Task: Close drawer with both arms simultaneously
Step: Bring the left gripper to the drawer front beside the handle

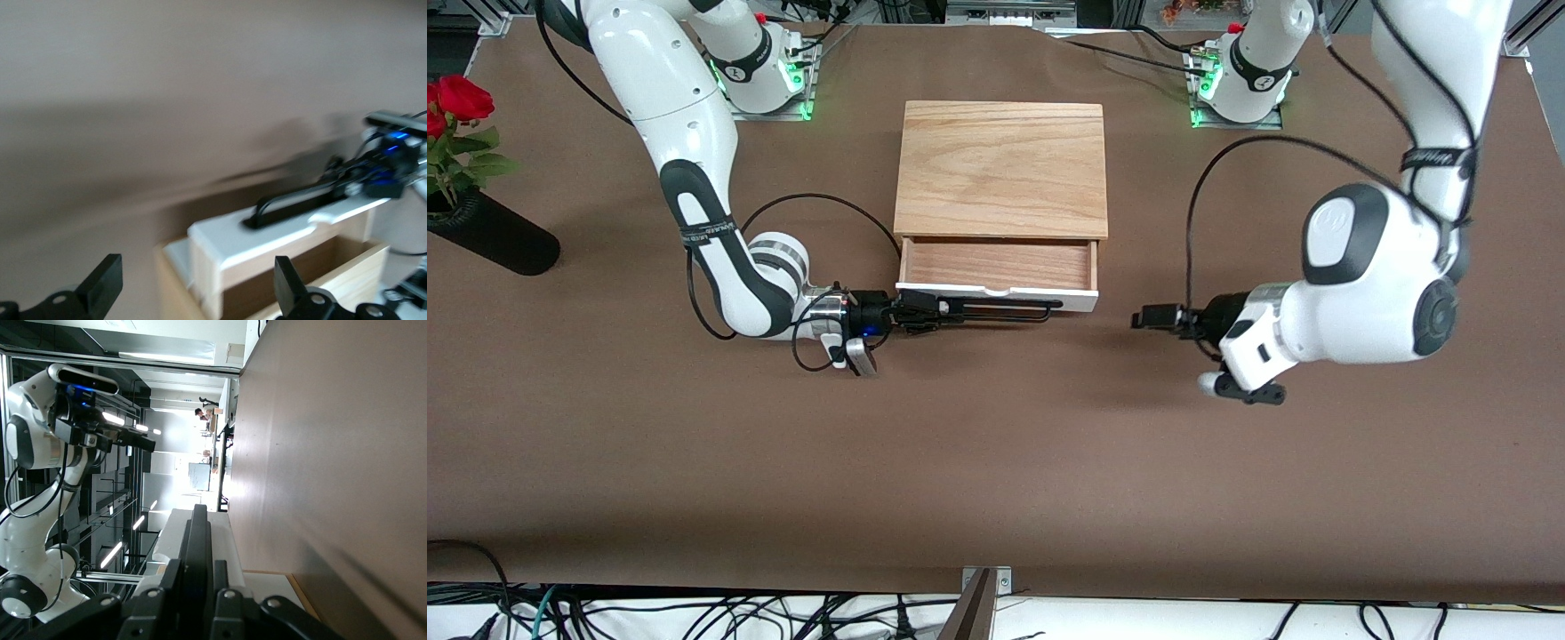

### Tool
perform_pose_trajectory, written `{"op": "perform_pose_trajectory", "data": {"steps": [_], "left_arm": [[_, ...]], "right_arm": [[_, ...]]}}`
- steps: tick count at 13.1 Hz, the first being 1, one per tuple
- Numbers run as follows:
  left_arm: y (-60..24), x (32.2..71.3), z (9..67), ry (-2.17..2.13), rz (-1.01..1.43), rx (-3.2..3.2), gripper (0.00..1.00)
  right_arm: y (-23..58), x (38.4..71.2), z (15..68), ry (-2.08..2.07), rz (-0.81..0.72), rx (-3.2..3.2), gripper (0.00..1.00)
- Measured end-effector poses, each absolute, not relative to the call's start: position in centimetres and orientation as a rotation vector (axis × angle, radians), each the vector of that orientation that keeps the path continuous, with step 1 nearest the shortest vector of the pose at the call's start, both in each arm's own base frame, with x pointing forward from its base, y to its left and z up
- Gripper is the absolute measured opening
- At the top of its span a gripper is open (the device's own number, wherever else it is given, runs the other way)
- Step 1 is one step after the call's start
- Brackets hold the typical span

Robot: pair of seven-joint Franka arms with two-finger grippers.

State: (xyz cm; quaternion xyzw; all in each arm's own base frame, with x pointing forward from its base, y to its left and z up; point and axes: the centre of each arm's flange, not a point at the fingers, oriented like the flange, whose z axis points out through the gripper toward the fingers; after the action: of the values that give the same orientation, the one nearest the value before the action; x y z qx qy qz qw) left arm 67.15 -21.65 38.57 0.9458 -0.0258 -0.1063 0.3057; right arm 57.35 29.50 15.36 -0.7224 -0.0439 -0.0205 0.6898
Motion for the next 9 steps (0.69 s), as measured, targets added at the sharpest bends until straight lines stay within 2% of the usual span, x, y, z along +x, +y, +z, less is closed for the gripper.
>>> {"op": "perform_pose_trajectory", "data": {"steps": [4, 9], "left_arm": [[-26.2, 67.4, 33.2, -0.137, -0.254, 2.201, 1.0], [-27.8, 65.8, 25.9, -0.157, -0.226, 1.938, 1.0]], "right_arm": [[29.6, 57.4, 15.4, -0.098, -0.047, -1.614, 0.21], [29.6, 57.4, 15.4, -0.094, -0.05, -1.611, 0.21]]}}
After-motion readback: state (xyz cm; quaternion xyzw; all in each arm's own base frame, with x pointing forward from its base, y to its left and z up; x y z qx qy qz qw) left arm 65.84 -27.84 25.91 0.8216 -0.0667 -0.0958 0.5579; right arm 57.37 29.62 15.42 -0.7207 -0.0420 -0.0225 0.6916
